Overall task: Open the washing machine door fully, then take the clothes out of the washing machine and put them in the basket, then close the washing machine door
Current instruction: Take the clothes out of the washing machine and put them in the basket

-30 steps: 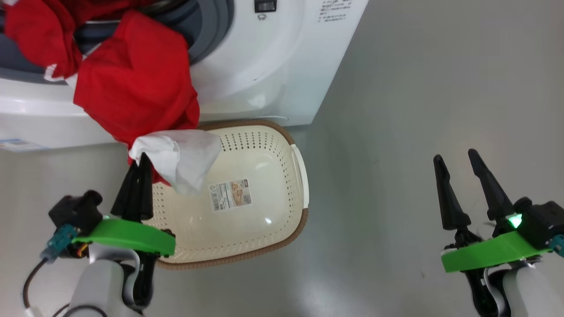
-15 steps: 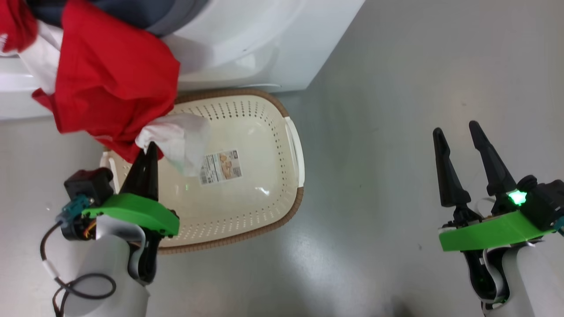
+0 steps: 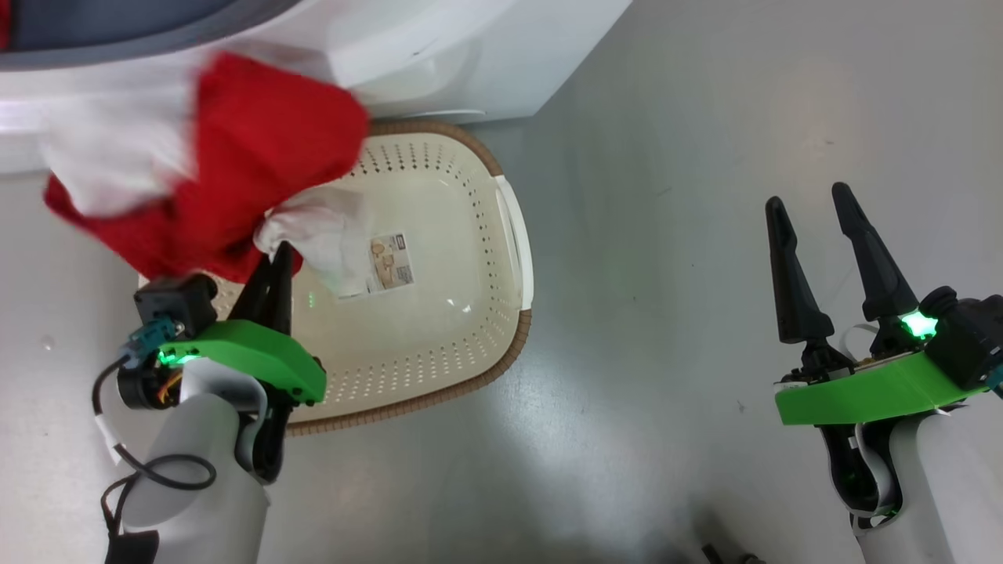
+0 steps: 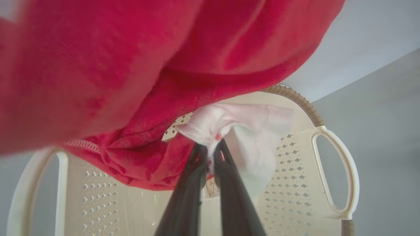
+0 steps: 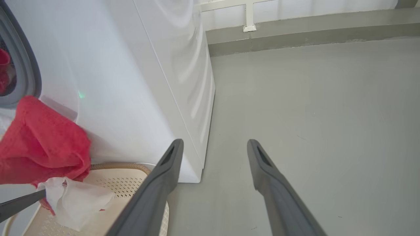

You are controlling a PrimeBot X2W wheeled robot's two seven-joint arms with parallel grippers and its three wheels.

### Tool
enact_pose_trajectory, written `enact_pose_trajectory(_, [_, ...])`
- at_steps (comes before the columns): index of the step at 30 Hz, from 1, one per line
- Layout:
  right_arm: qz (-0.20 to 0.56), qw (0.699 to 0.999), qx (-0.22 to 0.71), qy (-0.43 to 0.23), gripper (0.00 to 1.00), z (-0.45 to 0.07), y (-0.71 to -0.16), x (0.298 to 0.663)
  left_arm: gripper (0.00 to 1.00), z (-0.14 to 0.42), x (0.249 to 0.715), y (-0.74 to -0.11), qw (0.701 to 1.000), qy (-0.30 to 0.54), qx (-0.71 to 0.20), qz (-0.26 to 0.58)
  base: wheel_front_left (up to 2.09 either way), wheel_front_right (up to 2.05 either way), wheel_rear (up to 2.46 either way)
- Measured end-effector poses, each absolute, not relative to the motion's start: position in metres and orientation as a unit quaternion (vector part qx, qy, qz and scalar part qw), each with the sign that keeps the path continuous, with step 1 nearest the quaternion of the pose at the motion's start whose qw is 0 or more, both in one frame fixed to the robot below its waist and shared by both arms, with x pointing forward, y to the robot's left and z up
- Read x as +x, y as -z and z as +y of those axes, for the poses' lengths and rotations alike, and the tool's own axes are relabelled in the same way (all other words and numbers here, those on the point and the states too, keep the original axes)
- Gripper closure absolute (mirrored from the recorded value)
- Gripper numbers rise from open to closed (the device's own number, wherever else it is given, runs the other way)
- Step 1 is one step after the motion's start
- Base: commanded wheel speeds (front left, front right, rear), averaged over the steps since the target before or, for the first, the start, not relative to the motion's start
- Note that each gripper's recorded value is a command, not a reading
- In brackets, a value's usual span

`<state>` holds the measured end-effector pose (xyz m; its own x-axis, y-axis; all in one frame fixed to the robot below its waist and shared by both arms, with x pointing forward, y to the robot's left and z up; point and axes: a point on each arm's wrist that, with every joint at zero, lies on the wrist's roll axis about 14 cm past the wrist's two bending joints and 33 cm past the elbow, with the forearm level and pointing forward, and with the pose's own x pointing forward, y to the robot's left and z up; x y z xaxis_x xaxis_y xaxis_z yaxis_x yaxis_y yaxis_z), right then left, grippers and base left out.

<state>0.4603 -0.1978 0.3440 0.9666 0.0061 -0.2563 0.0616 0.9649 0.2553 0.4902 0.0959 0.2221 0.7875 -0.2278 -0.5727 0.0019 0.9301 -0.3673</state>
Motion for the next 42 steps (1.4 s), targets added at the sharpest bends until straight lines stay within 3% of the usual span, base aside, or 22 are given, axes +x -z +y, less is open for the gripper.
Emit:
enact_pose_trajectory(19, [0.151,0.98,0.131,0.014,0.0,-0.195,-0.319,0.463,1.0,0.083,0.484,-0.181,0.907,0.073,-0.18,0.373,0.0,0.0,0.0])
enact_pose_trajectory(21, [0.154,0.979,0.131,0.014,0.0,-0.195,-0.316,0.463,0.9,0.084,0.486,-0.178,0.906,0.072,-0.181,0.376,0.0,0.0,0.0])
enact_pose_trajectory(23, [0.156,0.979,0.131,0.014,0.0,-0.196,-0.314,0.463,0.72,0.085,0.486,-0.175,0.905,0.07,-0.179,0.379,0.0,0.0,0.0])
enact_pose_trajectory(26, [0.156,0.979,0.131,0.014,0.0,-0.196,-0.313,0.465,0.65,0.086,0.486,-0.172,0.904,0.069,-0.178,0.383,0.0,0.0,0.0])
enact_pose_trajectory(28, [0.153,0.979,0.131,0.014,0.0,-0.196,-0.313,0.467,0.5,0.087,0.485,-0.171,0.903,0.067,-0.178,0.385,0.0,0.0,0.0])
enact_pose_trajectory(30, [0.153,0.979,0.131,0.014,0.0,-0.195,-0.314,0.467,0.06,0.088,0.485,-0.172,0.903,0.065,-0.179,0.384,0.0,0.0,0.0])
enact_pose_trajectory(31, [0.152,0.98,0.131,0.013,0.0,-0.195,-0.314,0.468,0.0,0.089,0.485,-0.172,0.904,0.064,-0.179,0.383,0.0,0.0,0.0])
enact_pose_trajectory(42, [0.126,0.984,0.129,0.008,0.0,-0.195,-0.34,0.47,0.0,0.098,0.497,-0.207,0.918,0.053,-0.187,0.345,0.0,0.0,0.0])
